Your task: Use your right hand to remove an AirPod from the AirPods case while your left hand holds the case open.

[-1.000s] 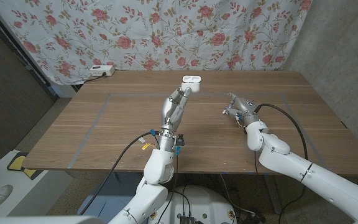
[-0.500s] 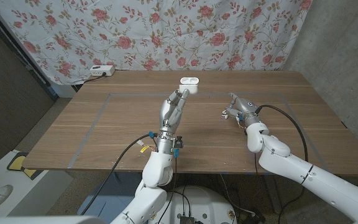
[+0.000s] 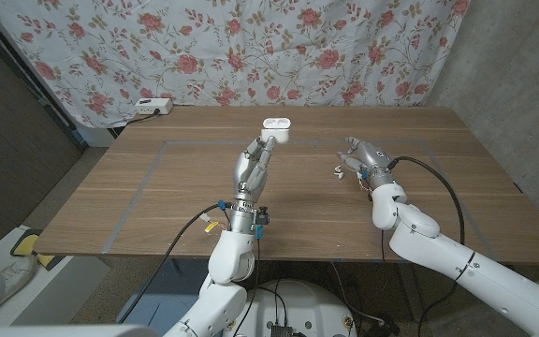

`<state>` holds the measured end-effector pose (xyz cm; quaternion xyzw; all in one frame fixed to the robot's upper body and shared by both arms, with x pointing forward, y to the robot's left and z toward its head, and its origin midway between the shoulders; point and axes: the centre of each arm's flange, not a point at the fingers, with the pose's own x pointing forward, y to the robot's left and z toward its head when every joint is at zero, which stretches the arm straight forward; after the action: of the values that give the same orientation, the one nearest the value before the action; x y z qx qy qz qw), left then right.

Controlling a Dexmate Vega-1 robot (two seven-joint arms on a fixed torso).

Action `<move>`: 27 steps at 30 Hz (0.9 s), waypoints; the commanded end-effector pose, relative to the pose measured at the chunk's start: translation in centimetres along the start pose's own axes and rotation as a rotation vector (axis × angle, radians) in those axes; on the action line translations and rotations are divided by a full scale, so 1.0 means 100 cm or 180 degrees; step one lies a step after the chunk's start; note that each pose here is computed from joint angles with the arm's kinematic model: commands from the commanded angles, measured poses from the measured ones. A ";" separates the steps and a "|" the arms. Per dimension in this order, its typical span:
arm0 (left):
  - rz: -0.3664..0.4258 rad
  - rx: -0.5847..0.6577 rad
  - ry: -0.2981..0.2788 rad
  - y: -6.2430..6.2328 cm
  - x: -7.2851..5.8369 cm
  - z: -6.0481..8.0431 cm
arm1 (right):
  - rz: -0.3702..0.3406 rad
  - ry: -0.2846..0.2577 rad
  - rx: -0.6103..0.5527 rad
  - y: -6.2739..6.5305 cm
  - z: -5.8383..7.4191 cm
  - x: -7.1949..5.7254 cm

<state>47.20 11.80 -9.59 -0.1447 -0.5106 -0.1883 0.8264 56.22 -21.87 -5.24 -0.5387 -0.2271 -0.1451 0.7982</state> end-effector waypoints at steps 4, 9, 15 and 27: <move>-0.0019 0.0015 -0.0001 0.007 -0.006 0.005 | 0.0051 -0.0339 0.0666 -0.011 0.027 -0.015; -0.0002 -0.0028 0.0017 0.008 -0.007 0.001 | 0.0153 -0.0343 0.0826 -0.023 0.033 -0.023; 0.0018 -0.0085 0.0052 0.008 -0.009 -0.007 | 0.0311 -0.0384 0.1088 -0.036 0.039 -0.032; 0.0036 0.0012 0.0037 0.009 -0.007 -0.003 | 0.0264 -0.0482 0.1278 -0.052 0.041 -0.034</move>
<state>47.46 12.54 -10.40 -0.1495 -0.5058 -0.1893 0.8282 51.31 -19.98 -2.71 -0.4169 -0.2746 -0.0432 0.8654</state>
